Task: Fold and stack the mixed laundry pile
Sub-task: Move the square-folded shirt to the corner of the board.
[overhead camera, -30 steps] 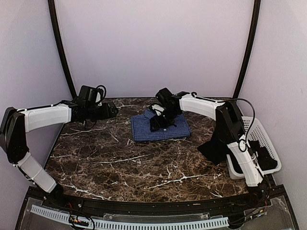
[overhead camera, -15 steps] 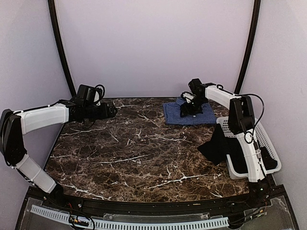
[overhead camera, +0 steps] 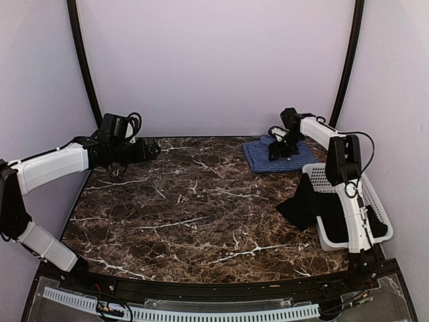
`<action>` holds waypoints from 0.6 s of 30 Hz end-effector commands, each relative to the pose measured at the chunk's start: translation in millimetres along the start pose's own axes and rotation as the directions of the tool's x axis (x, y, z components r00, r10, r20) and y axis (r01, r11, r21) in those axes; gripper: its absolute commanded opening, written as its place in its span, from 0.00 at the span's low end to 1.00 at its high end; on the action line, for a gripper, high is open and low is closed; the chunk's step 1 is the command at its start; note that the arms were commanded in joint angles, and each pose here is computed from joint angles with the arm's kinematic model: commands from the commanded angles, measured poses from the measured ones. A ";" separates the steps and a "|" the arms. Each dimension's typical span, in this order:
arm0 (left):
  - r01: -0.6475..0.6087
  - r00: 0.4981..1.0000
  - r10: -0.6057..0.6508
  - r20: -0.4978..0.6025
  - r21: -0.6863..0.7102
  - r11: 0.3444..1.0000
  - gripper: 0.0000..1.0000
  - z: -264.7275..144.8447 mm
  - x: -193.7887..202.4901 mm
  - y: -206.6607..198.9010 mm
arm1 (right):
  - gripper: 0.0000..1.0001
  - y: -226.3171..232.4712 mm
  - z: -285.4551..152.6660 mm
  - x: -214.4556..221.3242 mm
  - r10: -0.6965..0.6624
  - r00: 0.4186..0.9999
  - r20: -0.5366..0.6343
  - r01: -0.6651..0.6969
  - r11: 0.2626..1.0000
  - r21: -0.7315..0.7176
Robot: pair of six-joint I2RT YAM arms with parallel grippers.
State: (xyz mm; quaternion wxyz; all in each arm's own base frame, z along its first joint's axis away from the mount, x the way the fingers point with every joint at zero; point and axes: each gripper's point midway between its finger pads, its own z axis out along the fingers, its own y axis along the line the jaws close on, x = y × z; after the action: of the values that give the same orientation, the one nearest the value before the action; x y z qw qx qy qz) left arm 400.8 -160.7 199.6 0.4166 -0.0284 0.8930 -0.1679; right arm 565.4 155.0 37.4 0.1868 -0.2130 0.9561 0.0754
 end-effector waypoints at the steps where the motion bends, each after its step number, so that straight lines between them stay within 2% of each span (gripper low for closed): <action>1: -0.016 0.998 0.016 0.054 0.015 1.000 0.96 -22.2 -21.2 -6.2 | 0.73 -40.7 16.3 38.7 0.042 0.992 -0.115 -0.034 0.997 0.073; 12: -0.026 0.998 0.025 0.050 0.008 1.000 0.96 -23.1 -21.8 -5.7 | 0.73 -91.2 8.0 32.3 0.110 0.993 -0.040 -0.105 0.989 0.106; 18: -0.028 0.999 0.028 0.039 0.010 1.000 0.96 -22.6 -22.1 -7.0 | 0.73 -115.3 4.1 38.1 0.119 0.991 -0.058 -0.103 0.967 0.231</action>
State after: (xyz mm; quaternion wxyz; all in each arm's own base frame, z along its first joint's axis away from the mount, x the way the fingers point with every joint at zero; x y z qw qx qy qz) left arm 397.0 -158.5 210.9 0.4214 -0.0219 0.8915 -0.1647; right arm 591.1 69.8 35.2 0.2059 -0.1590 0.9650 0.0316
